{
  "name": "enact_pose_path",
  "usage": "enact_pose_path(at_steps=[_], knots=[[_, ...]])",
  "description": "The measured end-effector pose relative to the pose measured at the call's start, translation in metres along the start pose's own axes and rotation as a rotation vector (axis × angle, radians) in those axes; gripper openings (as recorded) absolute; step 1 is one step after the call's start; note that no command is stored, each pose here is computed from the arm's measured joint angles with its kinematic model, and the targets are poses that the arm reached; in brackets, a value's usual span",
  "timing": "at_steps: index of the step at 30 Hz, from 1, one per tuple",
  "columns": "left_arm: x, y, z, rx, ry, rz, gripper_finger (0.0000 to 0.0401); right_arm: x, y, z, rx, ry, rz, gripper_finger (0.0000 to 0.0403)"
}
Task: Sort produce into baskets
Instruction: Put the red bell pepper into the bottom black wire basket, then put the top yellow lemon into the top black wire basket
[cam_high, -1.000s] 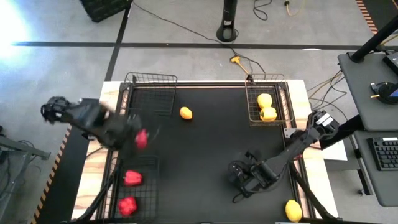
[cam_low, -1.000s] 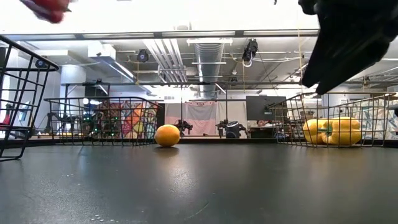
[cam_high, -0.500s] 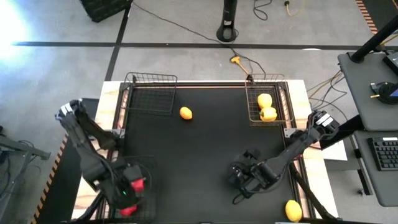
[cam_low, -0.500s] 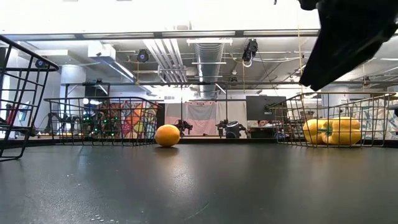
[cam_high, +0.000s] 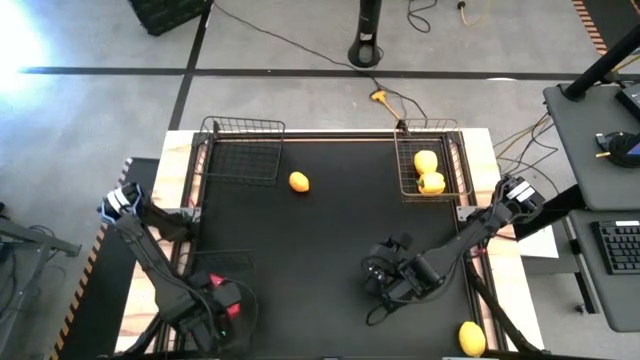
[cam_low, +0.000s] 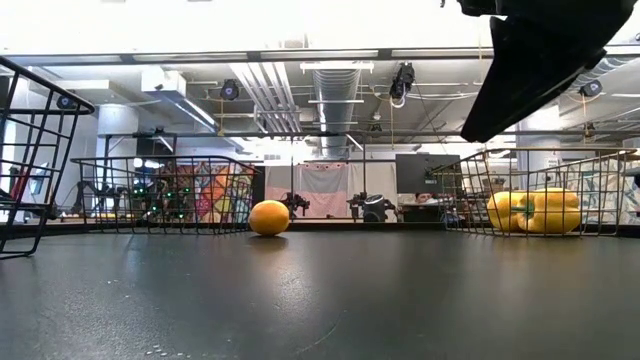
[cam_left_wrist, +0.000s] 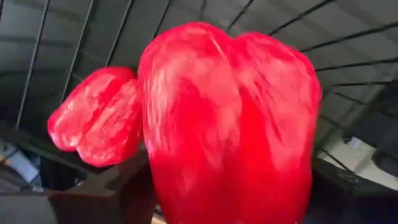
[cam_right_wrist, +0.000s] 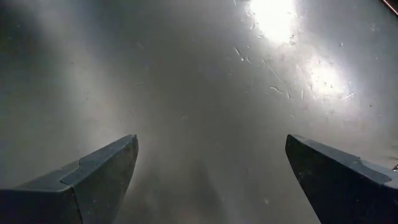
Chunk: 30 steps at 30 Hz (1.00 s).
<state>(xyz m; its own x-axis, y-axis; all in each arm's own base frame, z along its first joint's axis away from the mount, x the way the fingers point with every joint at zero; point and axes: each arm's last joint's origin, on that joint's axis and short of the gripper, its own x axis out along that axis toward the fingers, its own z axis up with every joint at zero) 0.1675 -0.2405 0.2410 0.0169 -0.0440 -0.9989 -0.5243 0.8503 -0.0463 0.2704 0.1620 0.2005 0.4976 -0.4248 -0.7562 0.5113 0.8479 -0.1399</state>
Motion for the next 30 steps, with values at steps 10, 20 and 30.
enact_pose_path(at_steps=[10,20,30], knots=[[0.012,-0.001,0.003,0.017,0.077,0.135,0.0320,-0.001,-0.001,0.000,-0.040,0.005,0.000,0.0400],[-0.085,0.000,0.018,0.063,-0.416,0.116,0.0327,-0.017,-0.014,0.013,-0.026,-0.059,0.003,0.0400],[-0.105,0.022,0.133,0.067,-0.710,0.307,0.0327,-0.019,-0.018,0.017,0.028,-0.063,0.009,0.0400]])
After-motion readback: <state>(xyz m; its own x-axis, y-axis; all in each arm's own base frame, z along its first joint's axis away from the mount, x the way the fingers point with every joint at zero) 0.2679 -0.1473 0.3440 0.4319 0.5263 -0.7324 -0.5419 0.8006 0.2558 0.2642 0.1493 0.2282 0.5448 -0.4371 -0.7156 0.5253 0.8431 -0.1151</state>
